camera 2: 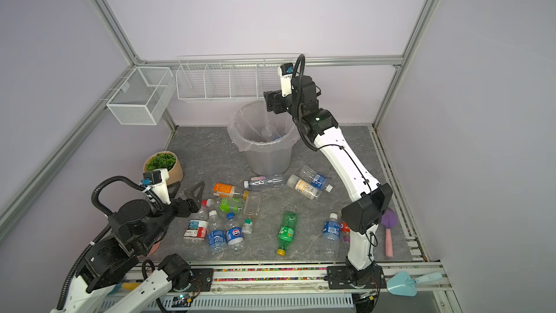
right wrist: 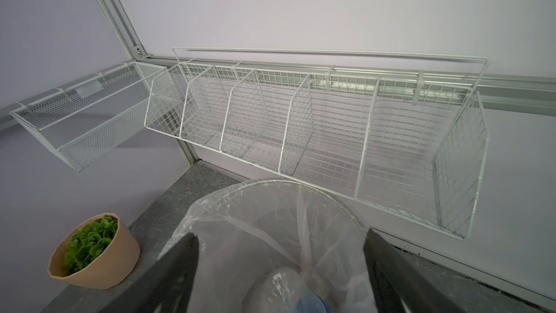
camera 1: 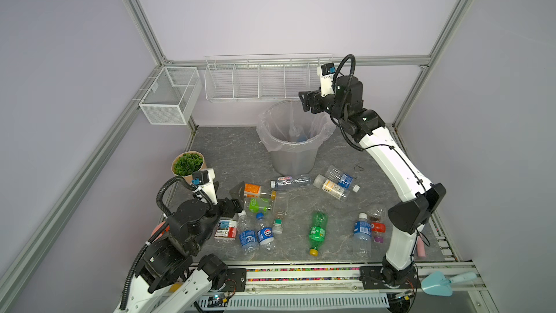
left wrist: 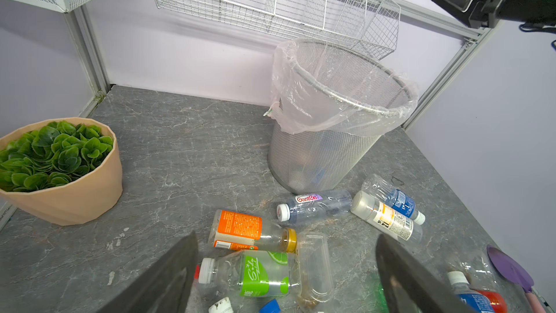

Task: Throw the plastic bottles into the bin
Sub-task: 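Open the right gripper to drop the bottle into the bin, then draw the right gripper back while the left gripper lowers over the clear container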

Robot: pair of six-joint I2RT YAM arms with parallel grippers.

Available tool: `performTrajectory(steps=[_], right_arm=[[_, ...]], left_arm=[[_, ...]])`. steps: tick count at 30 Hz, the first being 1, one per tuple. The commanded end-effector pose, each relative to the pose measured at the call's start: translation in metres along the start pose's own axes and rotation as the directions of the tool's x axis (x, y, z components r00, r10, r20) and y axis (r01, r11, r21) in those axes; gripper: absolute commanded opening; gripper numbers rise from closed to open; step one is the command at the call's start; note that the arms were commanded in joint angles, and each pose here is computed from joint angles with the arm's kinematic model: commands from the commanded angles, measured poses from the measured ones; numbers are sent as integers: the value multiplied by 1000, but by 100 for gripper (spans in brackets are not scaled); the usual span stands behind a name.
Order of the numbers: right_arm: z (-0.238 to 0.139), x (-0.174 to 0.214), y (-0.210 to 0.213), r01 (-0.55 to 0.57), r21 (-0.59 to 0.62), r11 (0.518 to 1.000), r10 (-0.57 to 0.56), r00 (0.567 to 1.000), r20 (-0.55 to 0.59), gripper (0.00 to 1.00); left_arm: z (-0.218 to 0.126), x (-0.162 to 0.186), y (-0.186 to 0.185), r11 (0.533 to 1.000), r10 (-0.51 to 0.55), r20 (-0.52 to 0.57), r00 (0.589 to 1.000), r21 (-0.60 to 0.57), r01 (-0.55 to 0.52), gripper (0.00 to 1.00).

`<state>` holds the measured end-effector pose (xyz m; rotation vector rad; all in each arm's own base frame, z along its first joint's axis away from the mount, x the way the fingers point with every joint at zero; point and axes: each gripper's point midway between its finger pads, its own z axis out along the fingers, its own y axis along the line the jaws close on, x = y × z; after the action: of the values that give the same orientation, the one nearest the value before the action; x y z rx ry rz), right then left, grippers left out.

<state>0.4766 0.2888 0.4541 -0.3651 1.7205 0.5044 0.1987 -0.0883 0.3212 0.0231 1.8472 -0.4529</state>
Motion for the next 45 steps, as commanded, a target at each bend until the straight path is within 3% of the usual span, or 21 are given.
performTrajectory(steps=[1, 18, 24, 39, 45], right_arm=[[-54, -62, 16, -6, -59, 998, 16, 987, 158, 88], [-131, -33, 6, 28, -10, 1000, -26, 988, 151, 88], [-155, -10, -1, 63, 22, 998, -64, 995, 80, 88], [-161, 48, -12, 63, 56, 996, -57, 993, -104, 89], [-157, 70, -17, 49, 72, 996, -37, 986, -164, 89]], left_arm=[[-5, -5, 2, 1000, -14, 7, 1000, -12, 15, 92], [4, 6, -2, 1000, -25, -30, 999, 5, 25, 91], [16, 16, -8, 999, -36, -71, 997, 14, 37, 91], [46, 48, -20, 999, -2, -210, 978, 31, 9, 90], [62, 73, -31, 998, 17, -318, 948, 69, 5, 89]])
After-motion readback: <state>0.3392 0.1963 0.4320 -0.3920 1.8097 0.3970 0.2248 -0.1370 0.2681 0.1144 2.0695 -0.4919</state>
